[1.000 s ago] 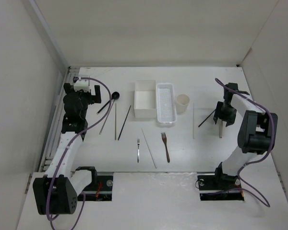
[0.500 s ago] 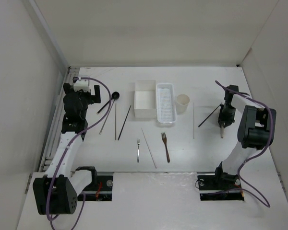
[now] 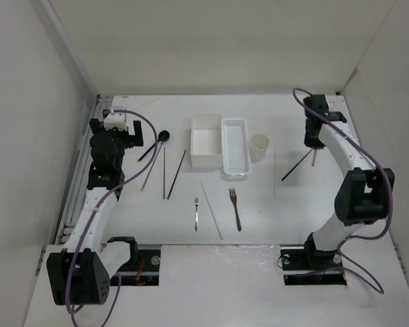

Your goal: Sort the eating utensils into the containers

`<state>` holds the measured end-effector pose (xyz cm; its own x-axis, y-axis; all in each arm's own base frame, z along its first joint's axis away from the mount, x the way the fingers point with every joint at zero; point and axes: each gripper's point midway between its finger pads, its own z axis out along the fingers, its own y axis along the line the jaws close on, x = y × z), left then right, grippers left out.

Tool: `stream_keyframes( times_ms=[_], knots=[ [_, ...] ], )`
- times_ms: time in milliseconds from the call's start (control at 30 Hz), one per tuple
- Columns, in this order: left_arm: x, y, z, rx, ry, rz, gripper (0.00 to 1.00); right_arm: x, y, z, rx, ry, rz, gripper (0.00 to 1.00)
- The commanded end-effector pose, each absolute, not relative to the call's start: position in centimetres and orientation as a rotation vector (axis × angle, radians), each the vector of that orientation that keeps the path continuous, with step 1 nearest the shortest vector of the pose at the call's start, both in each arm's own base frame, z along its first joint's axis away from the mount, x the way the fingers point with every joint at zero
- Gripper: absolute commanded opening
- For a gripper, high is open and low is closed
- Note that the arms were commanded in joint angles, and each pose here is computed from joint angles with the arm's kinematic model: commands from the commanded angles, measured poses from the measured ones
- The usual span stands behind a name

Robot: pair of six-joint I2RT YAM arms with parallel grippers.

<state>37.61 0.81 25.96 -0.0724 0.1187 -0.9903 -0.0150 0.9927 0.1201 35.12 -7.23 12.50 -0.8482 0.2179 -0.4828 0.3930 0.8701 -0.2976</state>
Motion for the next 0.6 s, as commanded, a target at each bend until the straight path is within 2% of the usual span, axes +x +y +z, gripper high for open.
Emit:
stream_keyframes(
  times_ms=[0,100,200,300,400,567],
  knots=[
    [37.5,-0.5,28.0,0.091,1.568,0.033,1.0,39.0,-1.2,22.9,0.38,2.277,-0.48,0.0],
    [37.4,-1.0,27.8,0.106,1.581,0.001,1.0,41.7,6.6,25.6,0.284,2.238,-0.217,0.0],
    [37.4,-1.0,27.6,0.106,1.592,0.001,1.0,43.7,14.0,25.1,0.174,2.234,0.065,0.0],
    [37.2,-0.7,27.4,0.092,1.605,0.015,1.0,45.3,18.0,23.2,0.136,2.267,0.232,0.0],
    [36.9,-0.7,27.0,0.1,1.623,0.021,1.0,45.7,20.4,22.5,0.086,2.284,0.215,0.0],
    [36.5,-0.5,26.2,0.085,1.638,0.023,1.0,45.2,25.5,27.2,-0.048,2.141,0.206,0.0]
  ],
)
